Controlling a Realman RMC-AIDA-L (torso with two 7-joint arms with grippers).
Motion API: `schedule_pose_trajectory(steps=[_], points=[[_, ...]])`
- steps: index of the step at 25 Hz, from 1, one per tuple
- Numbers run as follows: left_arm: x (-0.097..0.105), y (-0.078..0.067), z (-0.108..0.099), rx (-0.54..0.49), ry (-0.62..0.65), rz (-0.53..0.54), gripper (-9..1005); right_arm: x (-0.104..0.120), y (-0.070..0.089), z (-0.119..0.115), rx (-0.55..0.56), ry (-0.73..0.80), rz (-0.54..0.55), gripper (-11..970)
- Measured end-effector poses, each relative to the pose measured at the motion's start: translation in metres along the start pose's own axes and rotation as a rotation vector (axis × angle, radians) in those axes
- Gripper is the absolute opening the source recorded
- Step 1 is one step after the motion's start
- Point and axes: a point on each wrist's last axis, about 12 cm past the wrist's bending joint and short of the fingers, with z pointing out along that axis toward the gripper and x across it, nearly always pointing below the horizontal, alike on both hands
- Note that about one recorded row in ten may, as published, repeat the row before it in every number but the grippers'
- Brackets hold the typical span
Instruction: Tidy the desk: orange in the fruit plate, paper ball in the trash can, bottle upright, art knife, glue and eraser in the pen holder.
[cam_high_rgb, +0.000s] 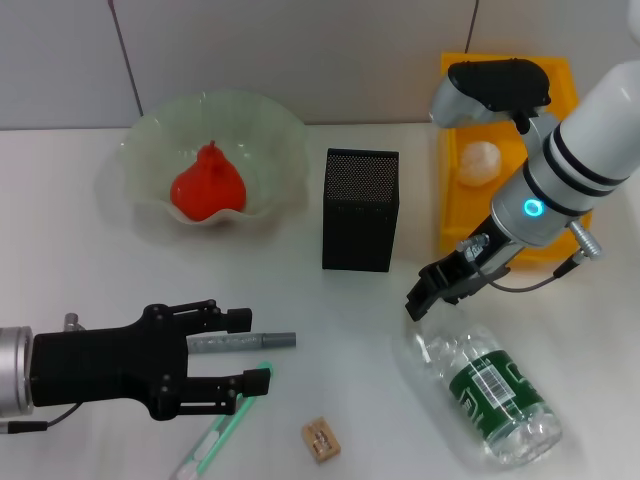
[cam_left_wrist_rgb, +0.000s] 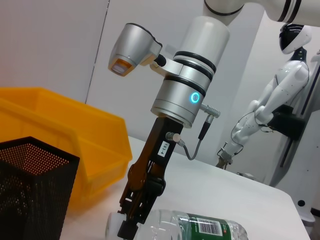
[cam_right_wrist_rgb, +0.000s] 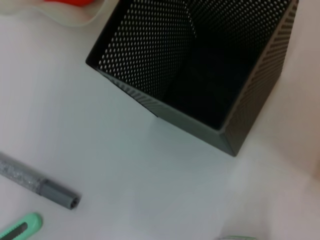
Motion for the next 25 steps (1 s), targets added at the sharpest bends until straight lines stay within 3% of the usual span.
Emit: schedule_pose_trajectory(steps=[25], points=[[-0.005, 0.002, -0.001, 0.008, -0.009, 0.014, 809, 0.003, 0.003, -0.026, -0.111, -0.092, -0.095, 429]])
